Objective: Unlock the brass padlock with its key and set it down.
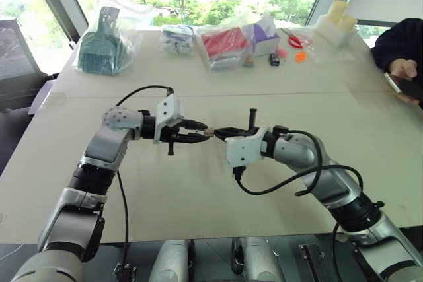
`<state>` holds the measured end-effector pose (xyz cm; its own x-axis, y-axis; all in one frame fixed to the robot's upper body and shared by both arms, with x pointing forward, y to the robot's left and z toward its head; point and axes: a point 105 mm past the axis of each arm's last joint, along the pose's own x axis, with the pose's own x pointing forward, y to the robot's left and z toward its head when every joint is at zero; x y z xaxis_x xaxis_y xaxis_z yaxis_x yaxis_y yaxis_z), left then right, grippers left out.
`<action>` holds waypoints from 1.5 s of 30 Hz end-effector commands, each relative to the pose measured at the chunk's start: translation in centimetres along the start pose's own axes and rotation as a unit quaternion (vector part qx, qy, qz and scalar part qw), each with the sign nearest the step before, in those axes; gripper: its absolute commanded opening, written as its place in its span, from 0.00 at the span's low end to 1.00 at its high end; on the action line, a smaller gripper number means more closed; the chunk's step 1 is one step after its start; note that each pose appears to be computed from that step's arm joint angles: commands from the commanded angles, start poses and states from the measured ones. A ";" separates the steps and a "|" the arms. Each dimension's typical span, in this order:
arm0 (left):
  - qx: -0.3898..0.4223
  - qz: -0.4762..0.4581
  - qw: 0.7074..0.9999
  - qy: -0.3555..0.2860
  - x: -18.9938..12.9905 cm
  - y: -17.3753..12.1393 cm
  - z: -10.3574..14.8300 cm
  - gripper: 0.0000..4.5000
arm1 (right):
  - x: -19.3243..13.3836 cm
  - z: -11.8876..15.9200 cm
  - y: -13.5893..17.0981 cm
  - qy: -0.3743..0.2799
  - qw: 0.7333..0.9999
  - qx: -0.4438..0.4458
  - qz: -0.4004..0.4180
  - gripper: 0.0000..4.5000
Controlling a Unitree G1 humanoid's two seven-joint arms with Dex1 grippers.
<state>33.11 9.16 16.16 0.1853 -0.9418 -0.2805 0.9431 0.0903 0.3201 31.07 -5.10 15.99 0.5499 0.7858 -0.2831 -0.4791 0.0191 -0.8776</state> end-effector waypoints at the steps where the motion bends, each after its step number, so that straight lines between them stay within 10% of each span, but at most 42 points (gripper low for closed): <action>1: 0.095 -0.010 0.995 -0.002 0.3 -0.1 1.3 0.17 | 0.0 1.4 -1.8 -0.034 0.999 0.032 -0.002 0.02; 9: 0.273 -0.011 0.962 0.003 0.5 0.3 2.4 0.17 | -0.2 1.9 -1.5 -0.044 0.978 0.171 0.109 0.02; 16: 0.095 -0.027 0.995 -0.024 -0.5 0.8 2.2 0.17 | -0.1 1.6 -4.0 -0.047 0.996 -0.078 -0.015 0.02; 19: 0.056 -0.046 0.997 -0.024 -1.1 0.8 2.3 0.17 | -0.6 1.3 -3.1 -0.065 0.987 -0.148 -0.024 0.21; 26: 0.041 -0.065 0.996 -0.034 -1.3 1.0 3.4 0.17 | -0.9 1.7 -3.3 -0.108 0.970 -0.211 -0.053 0.99; 45: 0.027 -0.077 0.996 -0.045 -1.5 1.2 3.9 0.17 | -0.8 2.5 -4.1 -0.154 0.947 -0.267 -0.086 0.99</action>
<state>32.82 9.34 18.80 0.0018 -0.9592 -0.2826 0.9588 -0.0786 0.2730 30.98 -4.25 19.24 0.3302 0.9369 -0.1147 0.0067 -0.1238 -0.9923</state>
